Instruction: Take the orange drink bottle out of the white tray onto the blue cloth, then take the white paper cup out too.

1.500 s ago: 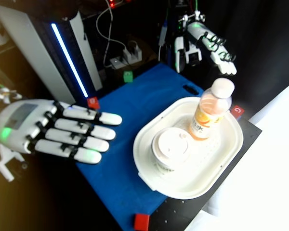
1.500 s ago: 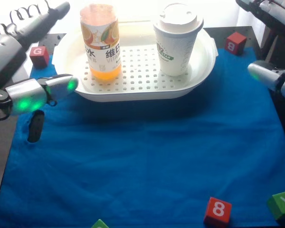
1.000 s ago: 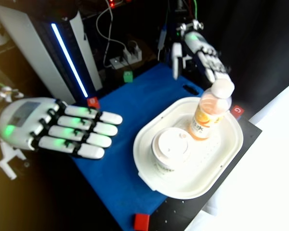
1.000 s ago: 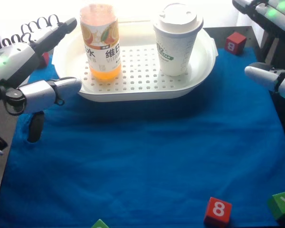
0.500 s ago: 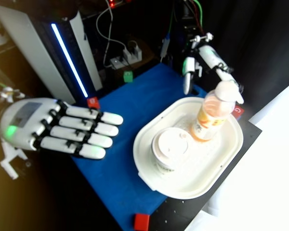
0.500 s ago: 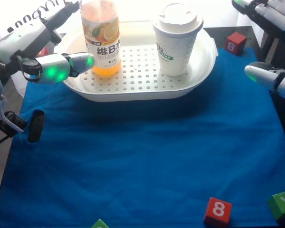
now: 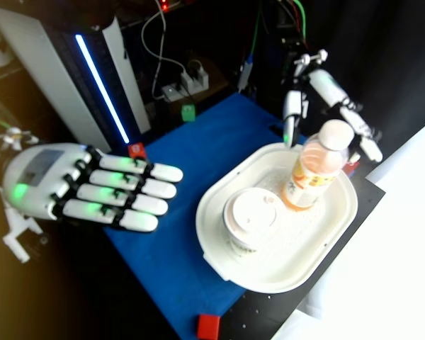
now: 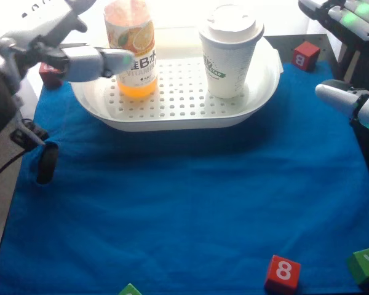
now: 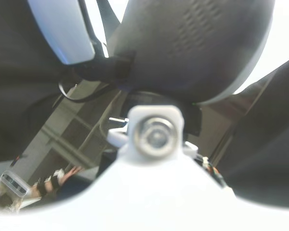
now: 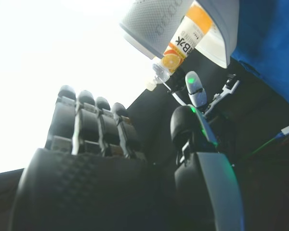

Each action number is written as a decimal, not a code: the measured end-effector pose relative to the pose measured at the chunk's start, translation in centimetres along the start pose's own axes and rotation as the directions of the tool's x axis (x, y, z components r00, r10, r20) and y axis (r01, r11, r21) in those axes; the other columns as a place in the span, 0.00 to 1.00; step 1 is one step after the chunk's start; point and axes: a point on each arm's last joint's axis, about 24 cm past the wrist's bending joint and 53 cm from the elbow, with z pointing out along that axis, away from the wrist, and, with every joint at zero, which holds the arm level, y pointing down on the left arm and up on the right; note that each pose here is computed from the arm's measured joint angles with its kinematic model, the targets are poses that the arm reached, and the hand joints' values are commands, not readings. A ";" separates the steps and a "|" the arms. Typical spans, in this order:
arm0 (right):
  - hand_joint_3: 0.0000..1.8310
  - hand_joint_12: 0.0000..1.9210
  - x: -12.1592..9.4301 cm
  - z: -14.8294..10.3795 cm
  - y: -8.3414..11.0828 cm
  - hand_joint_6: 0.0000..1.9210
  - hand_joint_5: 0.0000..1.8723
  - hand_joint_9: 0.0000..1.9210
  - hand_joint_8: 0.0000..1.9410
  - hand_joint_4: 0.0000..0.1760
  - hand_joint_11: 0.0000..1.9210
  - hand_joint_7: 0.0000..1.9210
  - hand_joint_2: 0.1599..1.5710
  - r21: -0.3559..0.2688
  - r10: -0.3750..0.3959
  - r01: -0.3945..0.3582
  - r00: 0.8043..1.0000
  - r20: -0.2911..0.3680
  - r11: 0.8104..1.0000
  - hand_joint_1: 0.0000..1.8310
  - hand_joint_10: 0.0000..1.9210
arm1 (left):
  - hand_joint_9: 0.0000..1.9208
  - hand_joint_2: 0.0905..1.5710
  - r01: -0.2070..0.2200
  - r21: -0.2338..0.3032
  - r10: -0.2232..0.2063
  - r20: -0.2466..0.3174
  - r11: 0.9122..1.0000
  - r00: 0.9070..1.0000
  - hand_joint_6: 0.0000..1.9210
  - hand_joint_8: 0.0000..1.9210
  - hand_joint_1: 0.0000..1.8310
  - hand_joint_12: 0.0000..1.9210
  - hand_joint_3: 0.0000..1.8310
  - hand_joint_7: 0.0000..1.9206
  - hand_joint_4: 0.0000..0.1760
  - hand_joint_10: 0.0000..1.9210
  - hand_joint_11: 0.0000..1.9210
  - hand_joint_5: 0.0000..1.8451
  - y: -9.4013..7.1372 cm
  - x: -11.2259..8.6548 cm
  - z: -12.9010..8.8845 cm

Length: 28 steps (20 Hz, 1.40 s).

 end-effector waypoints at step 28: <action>0.00 0.00 0.2 0.1 0.0 0.00 0.00 0.00 0.00 0.00 0.00 0.00 0.86 0.003 0.009 -0.009 1.000 0.001 1.000 0.26 0.00 | 0.64 0.74 0.066 0.162 -0.068 0.008 0.985 0.998 0.64 1.00 0.58 1.00 0.00 0.53 0.00 1.00 0.68 0.46 -4.7 -1.1 1.1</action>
